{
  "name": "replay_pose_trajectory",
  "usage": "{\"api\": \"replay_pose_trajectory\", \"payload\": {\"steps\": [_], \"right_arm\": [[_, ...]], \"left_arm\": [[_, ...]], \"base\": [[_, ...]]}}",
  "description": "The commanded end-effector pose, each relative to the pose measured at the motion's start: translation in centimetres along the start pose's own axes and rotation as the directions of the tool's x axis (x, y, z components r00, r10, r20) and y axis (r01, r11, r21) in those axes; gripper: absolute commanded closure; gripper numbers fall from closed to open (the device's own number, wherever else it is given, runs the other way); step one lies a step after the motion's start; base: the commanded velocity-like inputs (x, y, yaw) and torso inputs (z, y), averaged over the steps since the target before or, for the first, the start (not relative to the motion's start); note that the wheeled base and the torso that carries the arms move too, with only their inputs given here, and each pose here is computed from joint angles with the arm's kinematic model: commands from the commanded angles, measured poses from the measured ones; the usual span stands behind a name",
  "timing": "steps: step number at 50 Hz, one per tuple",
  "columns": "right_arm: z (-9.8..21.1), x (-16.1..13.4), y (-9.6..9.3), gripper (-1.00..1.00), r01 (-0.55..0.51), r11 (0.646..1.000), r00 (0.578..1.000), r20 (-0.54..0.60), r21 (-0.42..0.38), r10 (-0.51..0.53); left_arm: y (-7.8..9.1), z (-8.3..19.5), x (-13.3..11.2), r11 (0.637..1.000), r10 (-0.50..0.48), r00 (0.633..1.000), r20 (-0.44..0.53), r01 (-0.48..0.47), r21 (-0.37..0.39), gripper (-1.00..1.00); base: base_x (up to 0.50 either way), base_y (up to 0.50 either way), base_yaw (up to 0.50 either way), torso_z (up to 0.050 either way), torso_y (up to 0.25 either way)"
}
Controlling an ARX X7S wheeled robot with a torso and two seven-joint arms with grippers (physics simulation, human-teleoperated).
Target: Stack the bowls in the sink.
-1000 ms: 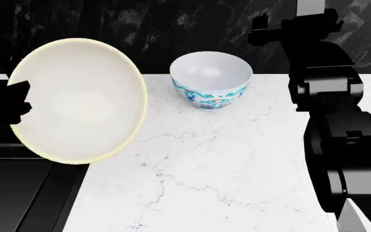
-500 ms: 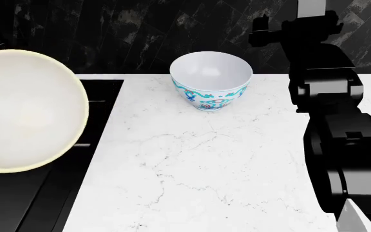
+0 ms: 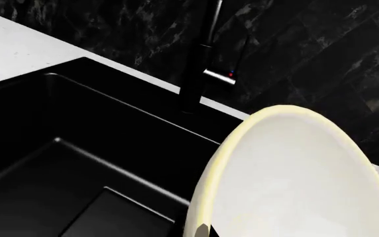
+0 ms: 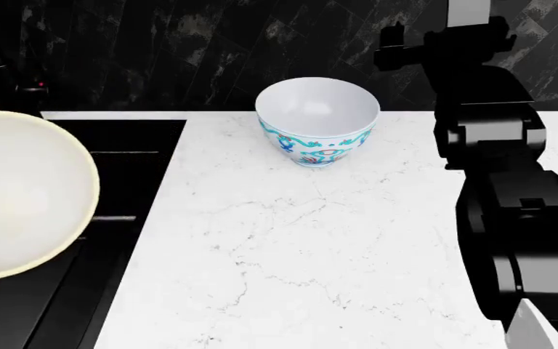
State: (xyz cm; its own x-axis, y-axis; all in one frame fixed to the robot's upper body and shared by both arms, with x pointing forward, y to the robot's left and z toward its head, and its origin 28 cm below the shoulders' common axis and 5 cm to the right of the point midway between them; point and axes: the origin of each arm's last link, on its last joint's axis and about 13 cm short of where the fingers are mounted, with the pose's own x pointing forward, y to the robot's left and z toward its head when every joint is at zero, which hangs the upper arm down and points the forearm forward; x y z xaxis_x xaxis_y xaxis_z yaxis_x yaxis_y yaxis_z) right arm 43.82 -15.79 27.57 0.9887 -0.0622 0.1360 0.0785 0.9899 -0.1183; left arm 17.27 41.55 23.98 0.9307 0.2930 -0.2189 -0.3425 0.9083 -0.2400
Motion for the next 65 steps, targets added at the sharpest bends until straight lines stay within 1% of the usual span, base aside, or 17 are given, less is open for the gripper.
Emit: {"api": "replay_pose_trajectory", "payload": {"steps": [1,9,25,32,38,44,50,58,65], "right_arm": [[0.0,0.0,0.0,-1.00,0.002,1.000,1.000,-0.001,0.000,-0.002],[0.0,0.0,0.0,-1.00,0.002,1.000,1.000,-0.001,-0.001,-0.002],[-0.1,0.0,0.0,-1.00,0.003,1.000,1.000,-0.004,-0.002,-0.003],[-0.2,0.0,0.0,-1.00,0.004,1.000,1.000,-0.005,-0.003,-0.004],[-0.2,0.0,0.0,-1.00,0.002,1.000,1.000,-0.006,-0.004,-0.003],[-0.1,0.0,0.0,-1.00,0.003,1.000,1.000,-0.006,-0.006,-0.003],[-0.1,0.0,0.2,-1.00,0.000,1.000,1.000,-0.006,-0.006,0.000],[0.0,0.0,0.3,-1.00,-0.001,1.000,1.000,-0.006,-0.008,0.001],[0.0,0.0,0.3,-1.00,-0.002,1.000,1.000,-0.007,-0.010,0.002]], "left_arm": [[-0.1,-1.1,1.4,1.000,0.022,0.999,-0.031,-0.022,-0.003,1.00],[-0.3,-2.0,2.4,1.000,0.024,0.998,-0.064,-0.023,0.007,1.00],[-0.3,-3.6,4.4,0.998,0.060,0.992,-0.111,-0.057,0.023,1.00],[-1.0,-3.5,4.2,0.997,0.073,0.990,-0.121,-0.069,0.032,1.00],[-1.2,-3.4,4.2,0.995,0.090,0.988,-0.128,-0.085,0.043,1.00],[-1.2,-3.5,4.3,0.992,0.117,0.984,-0.138,-0.110,0.053,1.00],[-0.6,-4.0,5.1,0.989,0.143,0.978,-0.149,-0.135,0.064,1.00],[-0.5,-4.5,5.9,0.986,0.158,0.975,-0.157,-0.146,0.084,1.00],[-0.3,-5.5,6.6,0.984,0.167,0.970,-0.177,-0.151,0.098,1.00]], "base": [[0.00,0.00,0.00,0.000,0.000],[0.00,0.00,0.00,0.000,0.000],[0.00,0.00,0.00,0.000,0.000],[0.00,0.00,0.00,0.000,0.001],[0.00,0.00,0.00,0.000,0.000],[0.00,0.00,0.00,0.000,0.000],[0.00,0.00,0.00,0.000,0.000],[0.00,0.00,0.00,0.000,0.000],[0.00,0.00,0.00,0.000,0.001]]}}
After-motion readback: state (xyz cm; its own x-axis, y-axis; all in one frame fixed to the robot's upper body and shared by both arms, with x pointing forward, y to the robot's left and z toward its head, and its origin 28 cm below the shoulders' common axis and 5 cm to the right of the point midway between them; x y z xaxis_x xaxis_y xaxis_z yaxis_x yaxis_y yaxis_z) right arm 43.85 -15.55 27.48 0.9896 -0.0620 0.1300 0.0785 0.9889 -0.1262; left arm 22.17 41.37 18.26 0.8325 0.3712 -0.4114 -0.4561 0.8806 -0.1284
